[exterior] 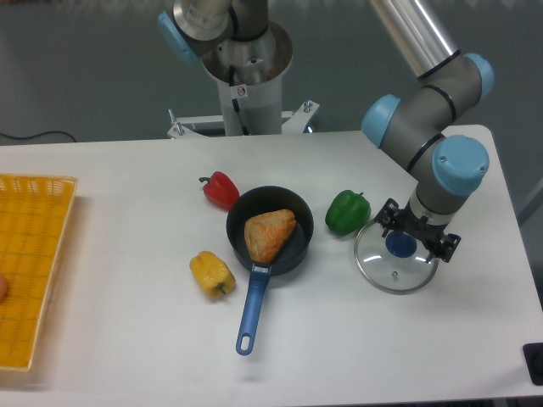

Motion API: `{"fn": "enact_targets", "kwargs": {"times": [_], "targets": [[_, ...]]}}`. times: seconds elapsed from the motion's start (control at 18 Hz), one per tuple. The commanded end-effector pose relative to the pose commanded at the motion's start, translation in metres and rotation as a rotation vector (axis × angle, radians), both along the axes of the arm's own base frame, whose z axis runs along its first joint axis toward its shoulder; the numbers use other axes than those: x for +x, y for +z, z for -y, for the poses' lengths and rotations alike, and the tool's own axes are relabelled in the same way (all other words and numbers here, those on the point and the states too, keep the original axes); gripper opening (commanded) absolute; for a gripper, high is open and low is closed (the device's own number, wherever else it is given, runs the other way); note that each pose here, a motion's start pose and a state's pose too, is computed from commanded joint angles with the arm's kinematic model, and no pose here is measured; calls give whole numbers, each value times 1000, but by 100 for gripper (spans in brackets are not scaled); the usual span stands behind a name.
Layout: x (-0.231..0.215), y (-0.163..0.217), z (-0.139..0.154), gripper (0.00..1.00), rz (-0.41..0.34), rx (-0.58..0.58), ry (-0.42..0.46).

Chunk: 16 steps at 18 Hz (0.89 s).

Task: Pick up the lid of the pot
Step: 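Close the gripper on the blue knob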

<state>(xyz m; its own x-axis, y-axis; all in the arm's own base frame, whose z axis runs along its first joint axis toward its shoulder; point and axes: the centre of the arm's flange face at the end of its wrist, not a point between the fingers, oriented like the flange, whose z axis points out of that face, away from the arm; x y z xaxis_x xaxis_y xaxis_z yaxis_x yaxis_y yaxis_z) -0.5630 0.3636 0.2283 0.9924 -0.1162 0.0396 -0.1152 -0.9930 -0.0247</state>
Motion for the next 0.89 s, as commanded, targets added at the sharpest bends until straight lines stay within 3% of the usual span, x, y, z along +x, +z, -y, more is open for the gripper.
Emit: {"fn": "enact_targets", "kwargs": {"times": [0.89], "targets": [[2, -17, 1, 100, 25, -16, -2]]}}
